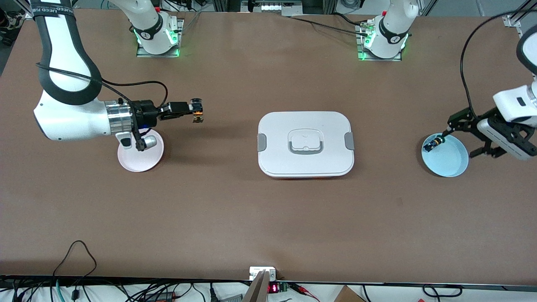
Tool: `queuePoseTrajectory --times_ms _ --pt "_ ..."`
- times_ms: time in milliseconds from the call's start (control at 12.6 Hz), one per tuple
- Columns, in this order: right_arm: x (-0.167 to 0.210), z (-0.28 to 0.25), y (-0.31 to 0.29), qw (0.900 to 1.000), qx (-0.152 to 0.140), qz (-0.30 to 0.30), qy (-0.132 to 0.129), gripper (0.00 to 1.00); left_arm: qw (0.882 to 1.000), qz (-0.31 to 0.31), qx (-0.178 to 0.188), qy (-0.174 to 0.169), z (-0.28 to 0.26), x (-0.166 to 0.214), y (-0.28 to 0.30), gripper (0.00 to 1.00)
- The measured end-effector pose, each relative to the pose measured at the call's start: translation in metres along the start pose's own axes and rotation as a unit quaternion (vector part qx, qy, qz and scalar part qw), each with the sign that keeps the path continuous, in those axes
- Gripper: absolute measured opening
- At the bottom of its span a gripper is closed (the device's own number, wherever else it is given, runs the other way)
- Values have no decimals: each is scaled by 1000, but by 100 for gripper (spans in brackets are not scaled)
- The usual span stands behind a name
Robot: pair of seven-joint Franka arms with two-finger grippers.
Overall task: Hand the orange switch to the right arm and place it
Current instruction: 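Open the left gripper and withdraw it while the right gripper pulls back, then move the held switch over the white plate with the right gripper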
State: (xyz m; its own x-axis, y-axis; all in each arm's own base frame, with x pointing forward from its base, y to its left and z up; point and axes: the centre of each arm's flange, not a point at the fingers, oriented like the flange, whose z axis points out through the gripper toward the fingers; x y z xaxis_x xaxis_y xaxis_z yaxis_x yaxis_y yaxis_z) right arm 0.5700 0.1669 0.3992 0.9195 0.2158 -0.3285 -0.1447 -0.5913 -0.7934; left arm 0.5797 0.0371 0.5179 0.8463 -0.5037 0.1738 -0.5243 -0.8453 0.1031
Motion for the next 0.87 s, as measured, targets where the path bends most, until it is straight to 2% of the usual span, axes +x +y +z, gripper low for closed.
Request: queuePoseTrajectory --times_ms 79,238,397,476,556,873 --pt "0 -4 6 1000 -13 -9 0 41 999 -34 19 -23 -19 -2 16 100" --pt "-1 -7 11 999 -31 -27 -3 41 992 -96 34 -71 -48 -17 35 100" --pt "-1 -7 10 999 -35 -39 -3 41 977 -188 36 -96 -64 -27 41 100" --pt "0 -10 7 998 -36 -43 -1 41 966 -236 42 -94 -72 -25 44 100" --pt "0 -13 3 998 -36 -45 3 41 961 -260 47 -87 -79 -20 47 100" --pt "3 -21 -9 999 -42 -21 17 41 965 -241 60 -81 -72 -6 43 100"
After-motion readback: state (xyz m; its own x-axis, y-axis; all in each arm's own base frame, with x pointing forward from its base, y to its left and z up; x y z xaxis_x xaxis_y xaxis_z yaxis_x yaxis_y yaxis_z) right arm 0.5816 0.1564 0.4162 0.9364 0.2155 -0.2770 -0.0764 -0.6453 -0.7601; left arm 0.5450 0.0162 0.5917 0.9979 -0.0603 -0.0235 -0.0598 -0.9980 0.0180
